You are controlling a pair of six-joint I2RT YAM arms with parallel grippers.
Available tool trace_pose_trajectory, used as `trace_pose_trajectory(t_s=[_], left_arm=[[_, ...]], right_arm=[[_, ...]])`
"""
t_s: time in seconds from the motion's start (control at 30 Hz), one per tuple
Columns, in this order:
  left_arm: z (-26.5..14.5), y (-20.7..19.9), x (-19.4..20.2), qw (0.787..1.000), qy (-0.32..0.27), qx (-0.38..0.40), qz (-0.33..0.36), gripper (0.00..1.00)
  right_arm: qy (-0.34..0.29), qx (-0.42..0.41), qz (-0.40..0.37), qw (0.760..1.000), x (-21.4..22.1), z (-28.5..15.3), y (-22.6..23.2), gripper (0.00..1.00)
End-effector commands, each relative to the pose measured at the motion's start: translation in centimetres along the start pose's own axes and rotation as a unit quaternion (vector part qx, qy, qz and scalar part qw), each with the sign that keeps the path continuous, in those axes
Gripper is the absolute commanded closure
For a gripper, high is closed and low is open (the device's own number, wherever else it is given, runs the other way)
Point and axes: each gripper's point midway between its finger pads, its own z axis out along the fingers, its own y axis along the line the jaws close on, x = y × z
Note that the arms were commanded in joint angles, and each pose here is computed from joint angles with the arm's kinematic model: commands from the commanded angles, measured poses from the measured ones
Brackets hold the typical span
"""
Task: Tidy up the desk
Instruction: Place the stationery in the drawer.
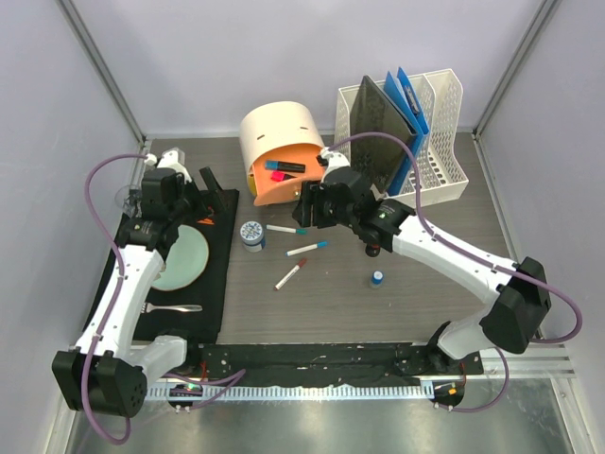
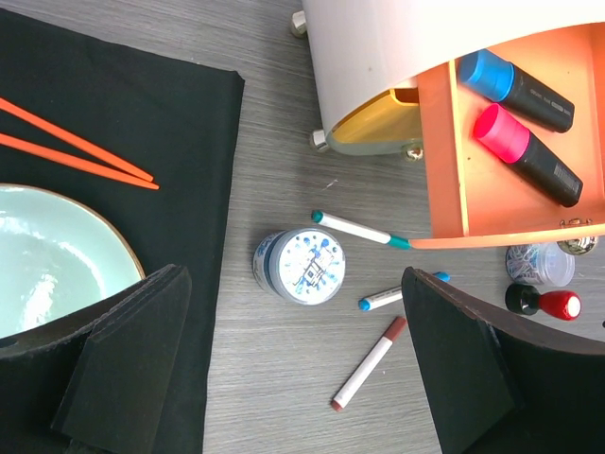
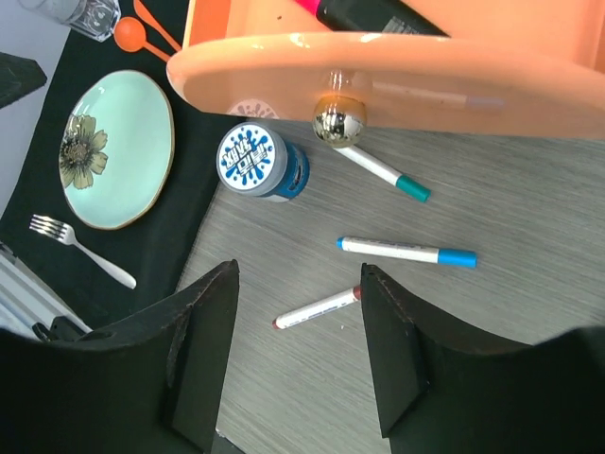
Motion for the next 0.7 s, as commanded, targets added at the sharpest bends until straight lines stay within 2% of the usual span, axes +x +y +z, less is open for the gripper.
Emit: trace_pose_trajectory(t_s=[0.0,0.13,0.33,0.67], left_arm=[[-0.4,-0.4,-1.5,0.999,-0.033,0.007,-0.003,0.00],[-0.5,-0.4,-1.5,0.999,-0.035,0.008,-0.003,0.00],[-0.5,-0.7,-1.6,0.999,-0.035,0.015,-0.005,0.00],[-0.3,-1.0,-1.6,0.999,-0.034,0.021,-0.010,0.00]], right_arm=[[-0.045,-0.009,-0.008,0.999,-2.8,0.1,1.0,0.40],[-0.041,0.000,-0.008,0.999,-2.9,1.3,0.6,0.41],[-0.068,0.002,-0.009,0.998,-4.7,2.1,0.6,0.45],[-0.078,0.010,-0.008,0.997,-6.4,3.5,-0.1,0.46]])
